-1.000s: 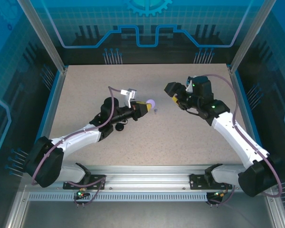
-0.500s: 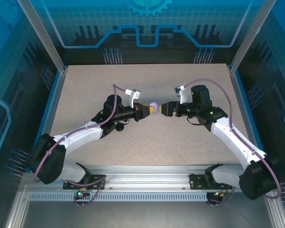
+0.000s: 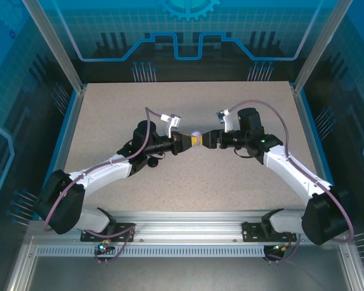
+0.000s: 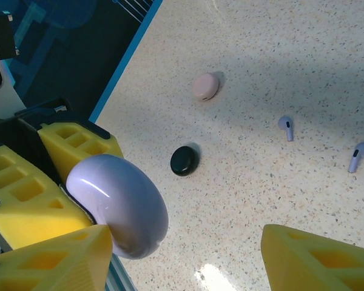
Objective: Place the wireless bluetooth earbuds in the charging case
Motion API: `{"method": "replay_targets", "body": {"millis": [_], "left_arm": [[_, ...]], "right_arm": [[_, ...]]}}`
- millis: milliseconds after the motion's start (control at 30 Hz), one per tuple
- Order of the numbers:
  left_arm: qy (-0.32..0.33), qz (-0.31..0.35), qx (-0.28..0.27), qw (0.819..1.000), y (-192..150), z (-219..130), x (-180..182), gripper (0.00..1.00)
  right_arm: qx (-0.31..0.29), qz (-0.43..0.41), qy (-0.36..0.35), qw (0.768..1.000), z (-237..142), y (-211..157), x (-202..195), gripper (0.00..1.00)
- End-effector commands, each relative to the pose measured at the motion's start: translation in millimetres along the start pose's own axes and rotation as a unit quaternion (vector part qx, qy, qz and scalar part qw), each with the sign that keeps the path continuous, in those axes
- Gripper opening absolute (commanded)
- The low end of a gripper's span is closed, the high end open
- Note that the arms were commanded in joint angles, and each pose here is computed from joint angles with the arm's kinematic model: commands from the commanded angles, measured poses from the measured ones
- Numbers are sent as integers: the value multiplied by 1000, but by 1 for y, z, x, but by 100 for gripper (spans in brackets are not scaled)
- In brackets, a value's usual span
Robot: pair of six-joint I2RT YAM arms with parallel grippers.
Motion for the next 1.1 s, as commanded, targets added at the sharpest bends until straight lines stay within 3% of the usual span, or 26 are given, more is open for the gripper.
{"method": "replay_targets", "body": {"millis": [0, 333, 500, 667, 833, 1067], "left_arm": [[-31, 23, 0, 999, 9, 3, -11, 0], [-35, 28, -9, 999, 11, -3, -16, 0], [-31, 27, -8, 999, 8, -4, -14, 0], [-37, 23, -8, 999, 8, -1, -13, 0], [-41, 22, -13, 999, 11, -1, -14, 0], [-44, 20, -15, 999, 13, -2, -16, 0]], "right_arm": [[-4, -1, -14, 1000, 7, 1, -7, 64], [-15, 54, -42, 998, 9, 0, -44, 57], [-17, 40, -27, 999, -5, -1, -32, 56], [-6, 10, 37, 999, -16, -11, -15, 53], [2, 1, 73, 997, -14, -10, -10, 45], [6, 1, 84, 996, -7, -7, -8, 42]]}}
Point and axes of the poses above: each hand's point on the last joint's axis, 136 mm out from that joint toward the fingers, its own z axis out along the fingers, its own x axis along the line the jaws close on, y = z × x, the point moved 9 cm from there along -z, back along the fingers, and after that the axes turned 7 degrees about z, right-handed, at the moved point
